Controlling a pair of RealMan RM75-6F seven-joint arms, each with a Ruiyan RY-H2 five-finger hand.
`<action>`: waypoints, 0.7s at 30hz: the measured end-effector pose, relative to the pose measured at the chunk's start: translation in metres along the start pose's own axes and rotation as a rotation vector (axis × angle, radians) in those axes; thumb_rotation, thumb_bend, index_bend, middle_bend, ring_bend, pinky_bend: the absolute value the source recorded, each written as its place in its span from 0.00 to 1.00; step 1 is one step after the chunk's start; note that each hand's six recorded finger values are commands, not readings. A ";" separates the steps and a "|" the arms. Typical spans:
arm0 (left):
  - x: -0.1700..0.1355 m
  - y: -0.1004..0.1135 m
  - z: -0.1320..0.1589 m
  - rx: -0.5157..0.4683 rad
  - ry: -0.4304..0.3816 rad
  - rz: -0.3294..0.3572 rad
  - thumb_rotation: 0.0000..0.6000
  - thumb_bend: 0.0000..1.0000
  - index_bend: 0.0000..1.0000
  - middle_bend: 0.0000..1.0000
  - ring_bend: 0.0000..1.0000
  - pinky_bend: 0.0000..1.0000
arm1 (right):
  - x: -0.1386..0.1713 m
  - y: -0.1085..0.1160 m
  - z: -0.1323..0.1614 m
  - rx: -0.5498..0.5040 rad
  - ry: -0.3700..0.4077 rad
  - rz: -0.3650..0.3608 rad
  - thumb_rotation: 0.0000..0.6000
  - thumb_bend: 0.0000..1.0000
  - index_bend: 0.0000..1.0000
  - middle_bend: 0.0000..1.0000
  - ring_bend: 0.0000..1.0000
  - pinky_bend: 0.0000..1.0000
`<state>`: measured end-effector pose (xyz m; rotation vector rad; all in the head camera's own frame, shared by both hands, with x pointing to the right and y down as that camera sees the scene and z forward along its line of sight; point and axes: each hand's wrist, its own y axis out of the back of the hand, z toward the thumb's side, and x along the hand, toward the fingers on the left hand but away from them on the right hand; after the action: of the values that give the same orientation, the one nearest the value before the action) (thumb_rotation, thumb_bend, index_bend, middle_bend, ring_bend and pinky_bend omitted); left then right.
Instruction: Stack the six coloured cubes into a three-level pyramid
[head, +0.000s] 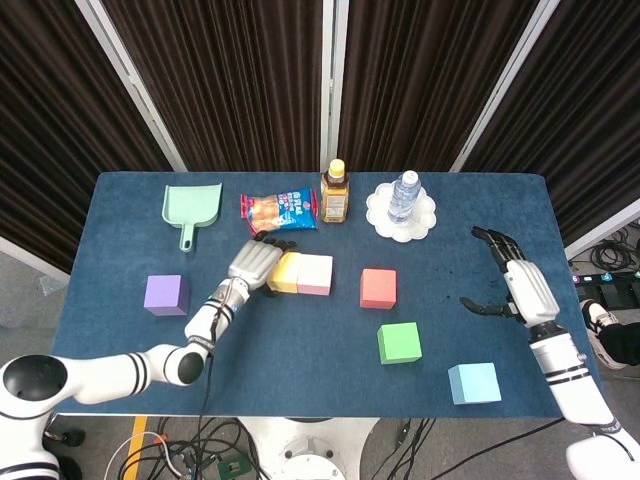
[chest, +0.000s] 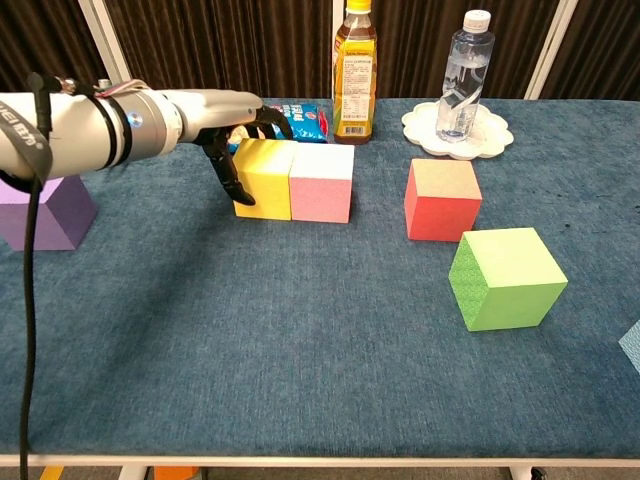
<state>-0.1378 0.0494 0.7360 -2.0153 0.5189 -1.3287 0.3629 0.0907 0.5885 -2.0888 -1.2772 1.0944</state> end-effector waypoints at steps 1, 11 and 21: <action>-0.001 0.001 0.000 -0.013 0.001 0.001 1.00 0.12 0.11 0.19 0.19 0.09 | 0.000 -0.001 0.000 0.000 -0.001 0.003 1.00 0.11 0.00 0.09 0.00 0.00; -0.037 0.030 -0.018 -0.102 -0.003 0.090 1.00 0.12 0.12 0.18 0.19 0.09 | 0.005 -0.013 0.002 0.019 -0.013 0.076 1.00 0.11 0.00 0.09 0.00 0.00; -0.110 0.049 -0.070 -0.101 0.030 0.228 1.00 0.11 0.14 0.18 0.19 0.09 | -0.021 -0.057 0.001 0.063 -0.072 0.231 1.00 0.10 0.00 0.12 0.00 0.00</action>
<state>-0.2450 0.0636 0.6481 -1.9512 0.8182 -1.2167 0.3268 0.0990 0.6366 -2.2075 -1.0369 1.3008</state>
